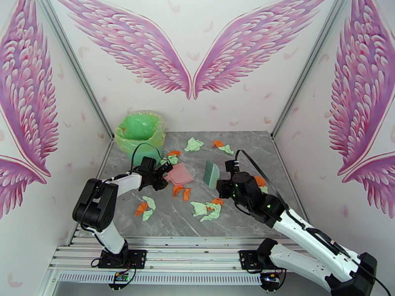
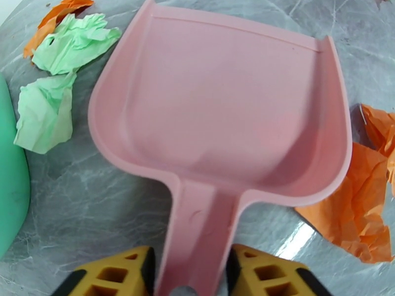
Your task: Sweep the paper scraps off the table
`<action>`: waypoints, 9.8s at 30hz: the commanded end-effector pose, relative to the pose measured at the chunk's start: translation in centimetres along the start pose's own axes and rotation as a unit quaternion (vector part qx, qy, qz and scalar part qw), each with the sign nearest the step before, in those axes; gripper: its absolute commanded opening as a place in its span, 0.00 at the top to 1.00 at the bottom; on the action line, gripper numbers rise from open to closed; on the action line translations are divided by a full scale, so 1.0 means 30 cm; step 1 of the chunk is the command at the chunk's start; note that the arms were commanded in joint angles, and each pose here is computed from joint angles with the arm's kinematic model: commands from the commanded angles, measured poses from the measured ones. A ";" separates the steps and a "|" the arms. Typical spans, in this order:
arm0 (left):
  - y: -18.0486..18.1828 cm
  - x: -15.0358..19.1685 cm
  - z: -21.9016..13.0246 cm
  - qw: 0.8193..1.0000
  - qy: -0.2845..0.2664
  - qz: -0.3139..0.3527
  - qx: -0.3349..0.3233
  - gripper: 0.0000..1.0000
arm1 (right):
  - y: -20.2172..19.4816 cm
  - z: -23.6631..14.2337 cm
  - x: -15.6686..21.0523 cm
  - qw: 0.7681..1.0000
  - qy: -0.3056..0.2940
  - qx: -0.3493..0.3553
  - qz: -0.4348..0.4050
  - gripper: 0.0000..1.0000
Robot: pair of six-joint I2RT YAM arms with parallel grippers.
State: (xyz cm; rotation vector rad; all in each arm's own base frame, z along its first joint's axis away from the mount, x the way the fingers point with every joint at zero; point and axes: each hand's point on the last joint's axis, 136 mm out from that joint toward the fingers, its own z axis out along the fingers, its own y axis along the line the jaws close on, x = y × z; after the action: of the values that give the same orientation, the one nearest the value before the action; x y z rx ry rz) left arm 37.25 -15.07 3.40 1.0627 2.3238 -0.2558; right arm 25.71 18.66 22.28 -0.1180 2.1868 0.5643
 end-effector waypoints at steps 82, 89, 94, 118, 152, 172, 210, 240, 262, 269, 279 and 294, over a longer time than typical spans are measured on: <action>-0.181 -0.217 -0.814 0.977 -0.135 -0.127 -0.106 1.00 | 0.242 1.129 -0.396 0.921 0.138 -0.160 0.326 1.00; -0.191 -0.214 -0.812 0.978 -0.136 -0.125 -0.099 1.00 | 0.218 1.189 -0.309 0.918 0.158 -0.146 0.334 1.00; -0.188 -0.210 -0.808 0.978 -0.133 -0.126 -0.101 1.00 | 0.180 1.200 -0.232 0.919 0.181 -0.127 0.328 1.00; -0.194 -0.211 -0.774 0.979 -0.122 -0.132 -0.093 1.00 | -0.151 0.597 -0.043 0.933 0.201 -0.093 0.285 1.00; -0.197 -0.201 -0.781 0.981 -0.118 -0.123 -0.094 1.00 | -0.236 1.089 -0.405 0.911 0.082 -0.077 0.396 1.00; -0.201 -0.202 -0.770 0.981 -0.116 -0.129 -0.084 1.00 | -0.390 0.548 -0.127 0.904 0.103 -0.074 0.409 1.00; -0.212 -0.216 -0.757 0.982 -0.115 -0.127 -0.074 1.00 | -0.730 0.815 -0.329 0.845 -0.040 0.009 0.534 1.00; -0.217 -0.224 -0.780 0.982 -0.123 -0.122 -0.079 1.00 | -0.202 0.142 -0.186 0.934 0.080 -0.099 0.333 1.00; -0.107 -0.170 -0.903 0.967 -0.132 -0.179 -0.127 1.00 | 0.659 0.308 0.118 0.879 0.283 -0.340 0.177 1.00; -0.118 -0.163 -0.910 0.967 -0.137 -0.177 -0.120 1.00 | 0.797 0.420 0.227 0.858 0.322 -0.357 0.182 1.00; -0.123 -0.146 -0.899 0.970 -0.131 -0.168 -0.119 1.00 | 0.809 0.534 0.403 0.850 0.382 -0.321 0.171 1.00; -0.123 -0.125 -0.877 0.972 -0.122 -0.165 -0.116 1.00 | 0.557 0.561 0.505 0.868 0.433 -0.212 0.119 1.00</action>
State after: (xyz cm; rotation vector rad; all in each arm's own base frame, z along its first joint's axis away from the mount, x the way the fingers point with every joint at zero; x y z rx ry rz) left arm 26.08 -9.69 27.18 0.4879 2.2249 -0.2102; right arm 23.03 45.30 7.80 -0.4025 2.8763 1.4562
